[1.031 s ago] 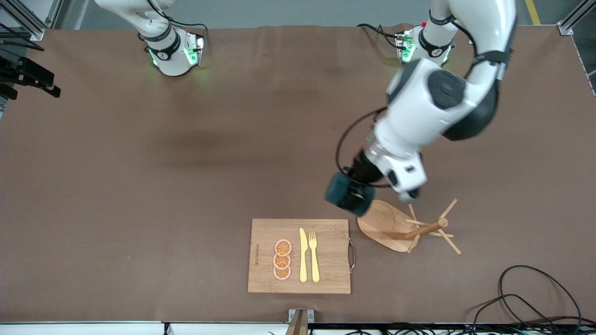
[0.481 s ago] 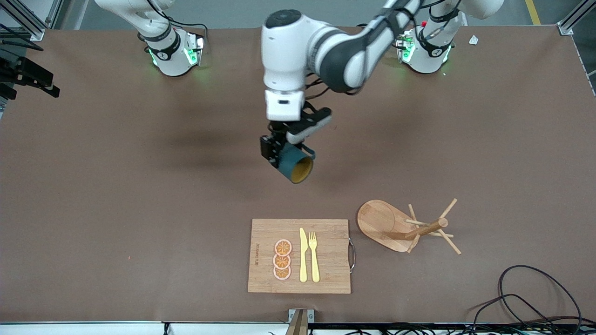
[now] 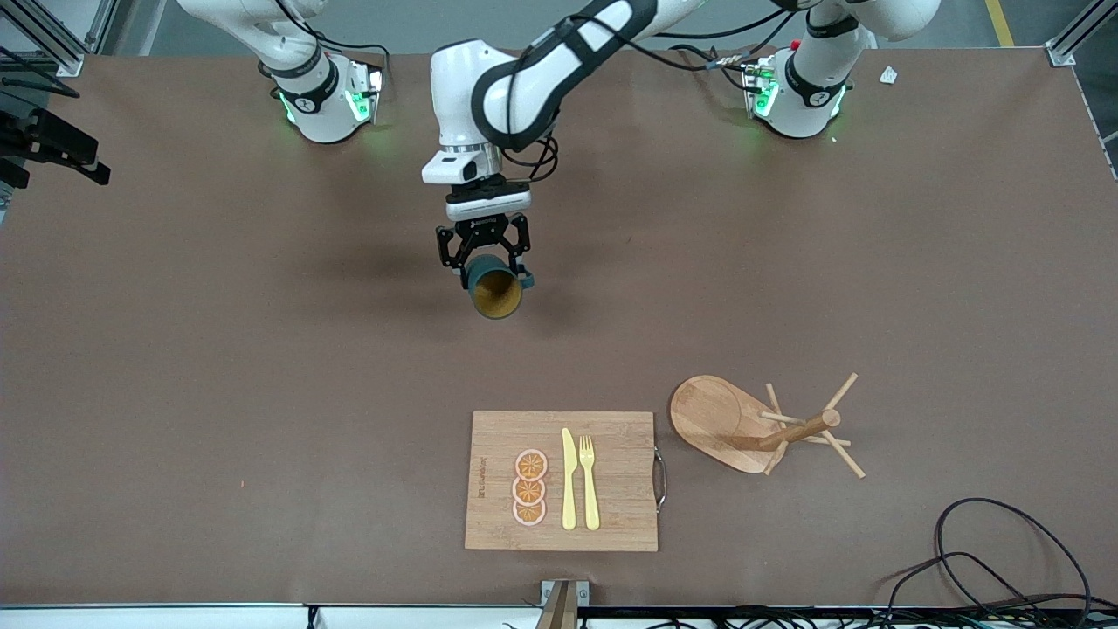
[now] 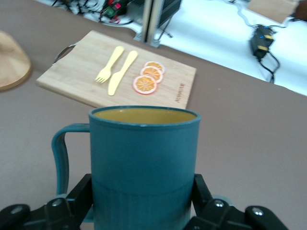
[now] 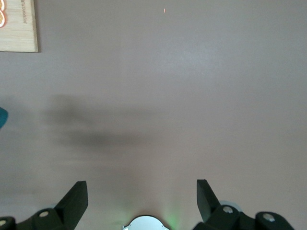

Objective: Transfer cup from left to right arm and place
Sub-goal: 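Carry the mug with the left gripper toward the table middle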

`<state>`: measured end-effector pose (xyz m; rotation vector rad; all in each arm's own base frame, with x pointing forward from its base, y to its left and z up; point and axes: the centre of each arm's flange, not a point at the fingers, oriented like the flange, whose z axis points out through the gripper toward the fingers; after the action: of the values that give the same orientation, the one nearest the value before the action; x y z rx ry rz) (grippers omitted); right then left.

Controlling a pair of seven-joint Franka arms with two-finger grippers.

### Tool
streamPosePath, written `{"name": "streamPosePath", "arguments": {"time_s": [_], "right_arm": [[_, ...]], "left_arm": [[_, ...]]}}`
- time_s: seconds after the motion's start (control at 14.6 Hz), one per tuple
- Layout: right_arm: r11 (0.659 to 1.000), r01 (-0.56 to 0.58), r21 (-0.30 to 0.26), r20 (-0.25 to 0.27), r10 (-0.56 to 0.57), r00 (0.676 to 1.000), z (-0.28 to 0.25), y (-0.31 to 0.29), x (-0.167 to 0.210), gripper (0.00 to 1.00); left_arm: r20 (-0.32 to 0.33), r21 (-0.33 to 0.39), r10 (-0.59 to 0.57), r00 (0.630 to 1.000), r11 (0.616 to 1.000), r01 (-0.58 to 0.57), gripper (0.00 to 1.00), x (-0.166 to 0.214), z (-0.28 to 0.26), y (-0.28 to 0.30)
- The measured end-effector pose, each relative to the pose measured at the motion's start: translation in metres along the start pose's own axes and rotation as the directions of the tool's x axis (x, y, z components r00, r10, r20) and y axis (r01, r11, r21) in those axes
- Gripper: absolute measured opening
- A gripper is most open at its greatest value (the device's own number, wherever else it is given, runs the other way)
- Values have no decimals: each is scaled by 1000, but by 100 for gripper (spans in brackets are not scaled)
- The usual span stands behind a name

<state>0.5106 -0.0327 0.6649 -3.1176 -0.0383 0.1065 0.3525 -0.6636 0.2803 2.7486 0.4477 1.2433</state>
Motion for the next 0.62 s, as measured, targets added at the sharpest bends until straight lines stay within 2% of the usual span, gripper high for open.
{"name": "streamPosePath", "arguments": {"time_s": [0.21, 0.48, 0.62], "right_arm": [[1000, -5, -3, 28, 5, 1000, 20, 3, 17, 100], [1000, -16, -6, 22, 16, 1000, 33, 10, 31, 100], [1000, -22, -6, 50, 22, 999, 48, 13, 40, 100]], "left_arm": [[-129, -52, 93, 987, 994, -100, 86, -57, 23, -10], [-309, -54, 176, 935, 978, -202, 86, -137, 58, -40], [-357, -42, 208, 911, 970, -238, 86, -166, 71, -54]]}}
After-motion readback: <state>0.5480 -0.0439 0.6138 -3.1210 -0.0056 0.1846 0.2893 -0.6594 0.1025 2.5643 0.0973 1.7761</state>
